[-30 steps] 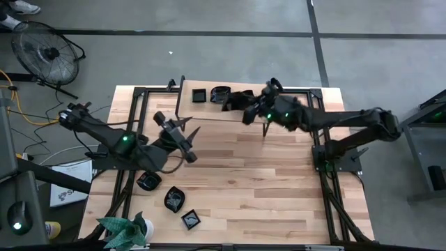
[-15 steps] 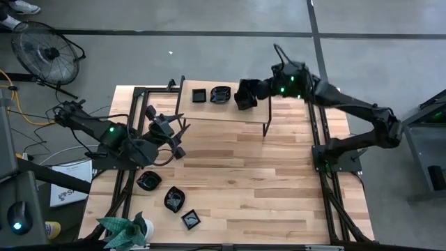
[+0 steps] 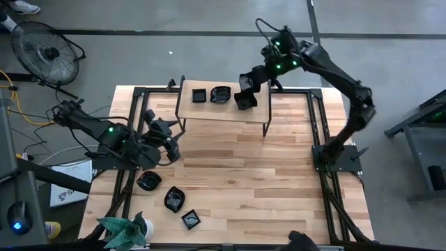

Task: Pick & Place Mini shaped plates
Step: Stack the distorted square-shaped plate on the distorted square-shaped plate

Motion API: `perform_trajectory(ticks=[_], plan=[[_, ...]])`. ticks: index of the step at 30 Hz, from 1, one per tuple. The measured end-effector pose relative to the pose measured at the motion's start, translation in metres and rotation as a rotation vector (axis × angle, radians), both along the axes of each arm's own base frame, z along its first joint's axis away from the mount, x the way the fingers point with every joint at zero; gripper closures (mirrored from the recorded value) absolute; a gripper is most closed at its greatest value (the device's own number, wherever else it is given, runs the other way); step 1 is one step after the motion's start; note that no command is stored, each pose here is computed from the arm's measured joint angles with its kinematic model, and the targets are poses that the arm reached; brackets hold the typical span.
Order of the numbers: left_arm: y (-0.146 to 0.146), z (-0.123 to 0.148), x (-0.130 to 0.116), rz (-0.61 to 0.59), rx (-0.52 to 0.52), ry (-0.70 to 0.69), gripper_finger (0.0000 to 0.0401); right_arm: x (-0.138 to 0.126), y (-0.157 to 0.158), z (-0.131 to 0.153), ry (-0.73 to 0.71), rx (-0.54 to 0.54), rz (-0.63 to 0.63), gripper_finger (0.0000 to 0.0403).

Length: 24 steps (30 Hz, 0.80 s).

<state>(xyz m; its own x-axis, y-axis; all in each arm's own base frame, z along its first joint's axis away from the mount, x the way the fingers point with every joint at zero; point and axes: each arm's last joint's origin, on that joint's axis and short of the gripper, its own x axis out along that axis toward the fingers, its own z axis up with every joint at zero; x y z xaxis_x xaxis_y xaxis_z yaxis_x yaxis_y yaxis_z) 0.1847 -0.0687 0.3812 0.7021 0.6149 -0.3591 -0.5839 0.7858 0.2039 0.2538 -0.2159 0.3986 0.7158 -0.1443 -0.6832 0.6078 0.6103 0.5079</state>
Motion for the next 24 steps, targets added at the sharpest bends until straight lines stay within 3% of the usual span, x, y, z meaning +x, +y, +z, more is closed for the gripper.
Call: perform_trajectory(ticks=[8, 16, 24], plan=[[0.002, -0.03, -0.004, 0.046, -0.087, -0.029, 0.0222, 0.027, -0.023, -0.025, 0.144, 0.172, 0.128, 0.0403], [0.007, -0.047, -0.016, 0.01, -0.156, -0.054, 0.0222, 0.039, -0.033, -0.049, 0.184, 0.243, 0.175, 0.0403], [0.013, -0.066, -0.03, -0.041, -0.25, -0.116, 0.0222, 0.043, -0.036, -0.056, 0.199, 0.246, 0.178, 0.0403]])
